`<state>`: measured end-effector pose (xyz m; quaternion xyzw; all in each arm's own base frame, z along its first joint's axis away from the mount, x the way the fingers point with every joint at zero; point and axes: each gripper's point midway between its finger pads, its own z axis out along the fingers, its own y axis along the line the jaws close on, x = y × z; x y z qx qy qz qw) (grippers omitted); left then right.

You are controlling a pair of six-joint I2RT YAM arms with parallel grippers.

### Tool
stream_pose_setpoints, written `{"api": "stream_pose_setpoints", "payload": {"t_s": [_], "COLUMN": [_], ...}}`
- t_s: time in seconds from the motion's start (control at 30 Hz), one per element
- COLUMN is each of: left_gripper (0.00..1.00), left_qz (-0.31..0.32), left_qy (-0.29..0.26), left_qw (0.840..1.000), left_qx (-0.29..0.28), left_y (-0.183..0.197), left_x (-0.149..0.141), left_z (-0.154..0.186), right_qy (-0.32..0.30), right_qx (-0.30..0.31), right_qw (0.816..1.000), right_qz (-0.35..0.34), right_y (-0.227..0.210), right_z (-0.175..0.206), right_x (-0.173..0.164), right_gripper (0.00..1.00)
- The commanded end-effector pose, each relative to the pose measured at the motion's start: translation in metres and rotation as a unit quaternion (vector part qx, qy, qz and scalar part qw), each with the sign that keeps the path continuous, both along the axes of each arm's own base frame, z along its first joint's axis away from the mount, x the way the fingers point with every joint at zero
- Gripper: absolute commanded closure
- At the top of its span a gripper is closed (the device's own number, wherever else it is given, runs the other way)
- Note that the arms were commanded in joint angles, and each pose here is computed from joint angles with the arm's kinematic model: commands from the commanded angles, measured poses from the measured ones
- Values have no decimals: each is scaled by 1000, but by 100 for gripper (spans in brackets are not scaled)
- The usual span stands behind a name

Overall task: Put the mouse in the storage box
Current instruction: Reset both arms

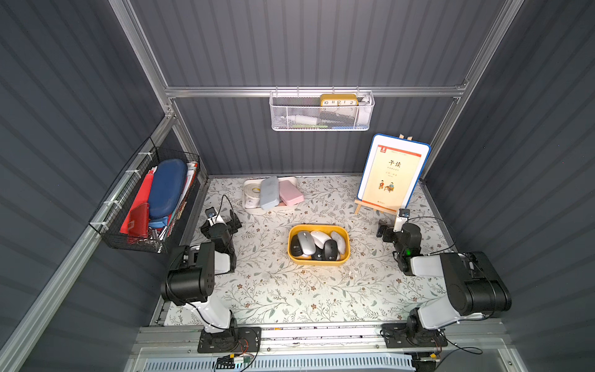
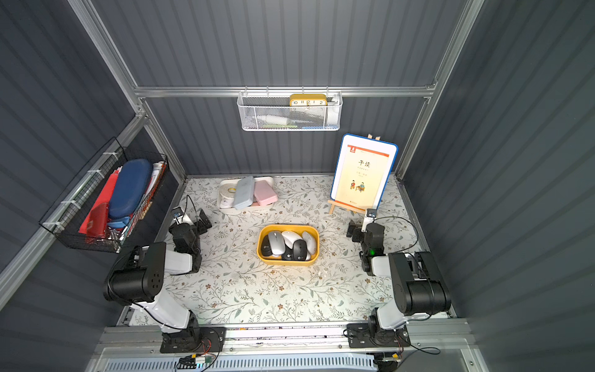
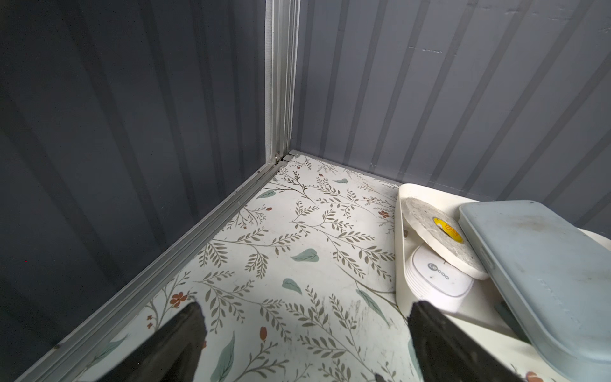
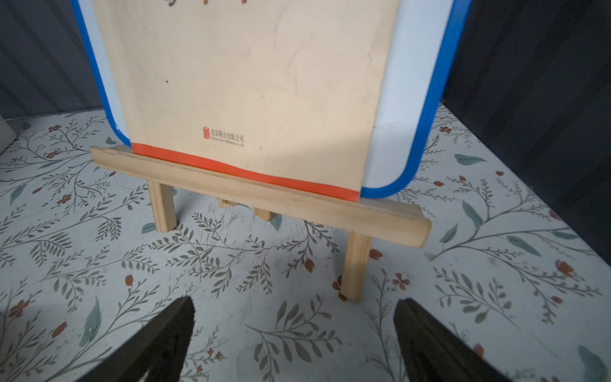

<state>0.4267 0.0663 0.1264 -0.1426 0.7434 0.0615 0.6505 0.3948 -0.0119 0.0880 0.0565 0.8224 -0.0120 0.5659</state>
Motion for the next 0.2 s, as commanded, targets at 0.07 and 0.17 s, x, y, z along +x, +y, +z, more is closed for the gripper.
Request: {"api": "stream_pose_setpoints", "payload": {"t_s": [0.07, 0.17], "left_gripper": [1, 1], "left_qz": [-7, -8], "left_qy": [-17, -17], "left_qw": [1000, 1000], "left_qx": [-7, -7], "left_y": [-3, -3], "left_x": [2, 2], "left_z": [8, 8], "right_qy": [-6, -7], "right_qx": [6, 5], "right_qw": [1000, 1000], "right_qz": [-6, -5], "right_y": [-2, -1], "right_z": [5, 6], "right_x": [5, 4], "right_gripper": [1, 1]}}
